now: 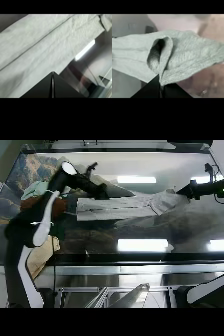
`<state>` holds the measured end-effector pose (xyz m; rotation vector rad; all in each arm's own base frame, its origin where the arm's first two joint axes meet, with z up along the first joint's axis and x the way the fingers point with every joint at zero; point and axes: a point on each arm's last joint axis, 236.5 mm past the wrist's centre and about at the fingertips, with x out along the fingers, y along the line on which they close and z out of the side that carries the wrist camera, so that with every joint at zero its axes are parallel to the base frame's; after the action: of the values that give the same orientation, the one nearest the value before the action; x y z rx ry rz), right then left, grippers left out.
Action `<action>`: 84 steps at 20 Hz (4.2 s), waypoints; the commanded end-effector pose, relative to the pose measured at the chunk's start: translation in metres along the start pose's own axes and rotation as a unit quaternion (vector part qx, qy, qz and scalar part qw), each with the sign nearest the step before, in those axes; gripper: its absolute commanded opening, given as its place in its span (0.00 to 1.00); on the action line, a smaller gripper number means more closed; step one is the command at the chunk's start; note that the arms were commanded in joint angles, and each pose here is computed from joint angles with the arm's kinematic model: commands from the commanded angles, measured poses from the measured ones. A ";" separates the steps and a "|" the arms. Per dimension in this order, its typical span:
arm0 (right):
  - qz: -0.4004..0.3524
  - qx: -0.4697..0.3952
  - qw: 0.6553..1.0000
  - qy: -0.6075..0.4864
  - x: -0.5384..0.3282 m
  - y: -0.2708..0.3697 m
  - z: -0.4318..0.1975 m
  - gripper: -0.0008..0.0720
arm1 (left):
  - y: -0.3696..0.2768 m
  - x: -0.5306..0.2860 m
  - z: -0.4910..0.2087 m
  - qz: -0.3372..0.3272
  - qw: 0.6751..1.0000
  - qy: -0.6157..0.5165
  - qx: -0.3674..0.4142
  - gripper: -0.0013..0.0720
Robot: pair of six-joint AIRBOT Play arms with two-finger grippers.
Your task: Fold the shirts.
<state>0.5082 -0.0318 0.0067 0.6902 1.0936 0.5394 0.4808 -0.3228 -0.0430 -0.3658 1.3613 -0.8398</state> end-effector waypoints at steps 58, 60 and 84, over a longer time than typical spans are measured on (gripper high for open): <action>0.027 0.045 0.987 0.154 0.266 0.131 -0.120 0.98 | -0.081 -0.326 -0.095 -0.053 0.972 -0.215 0.077 0.03; 0.039 0.042 0.985 0.160 0.273 0.146 -0.129 0.98 | -0.081 -0.326 -0.095 -0.052 0.972 -0.215 0.080 0.03; -0.119 0.275 0.913 -0.279 -0.194 -0.114 -0.006 0.03 | -0.081 -0.326 -0.095 -0.053 0.972 -0.214 0.079 0.03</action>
<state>0.5099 -0.1632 0.0529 1.1191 0.7661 0.0320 0.3711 -0.1234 0.2217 -0.4670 0.8745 -0.8901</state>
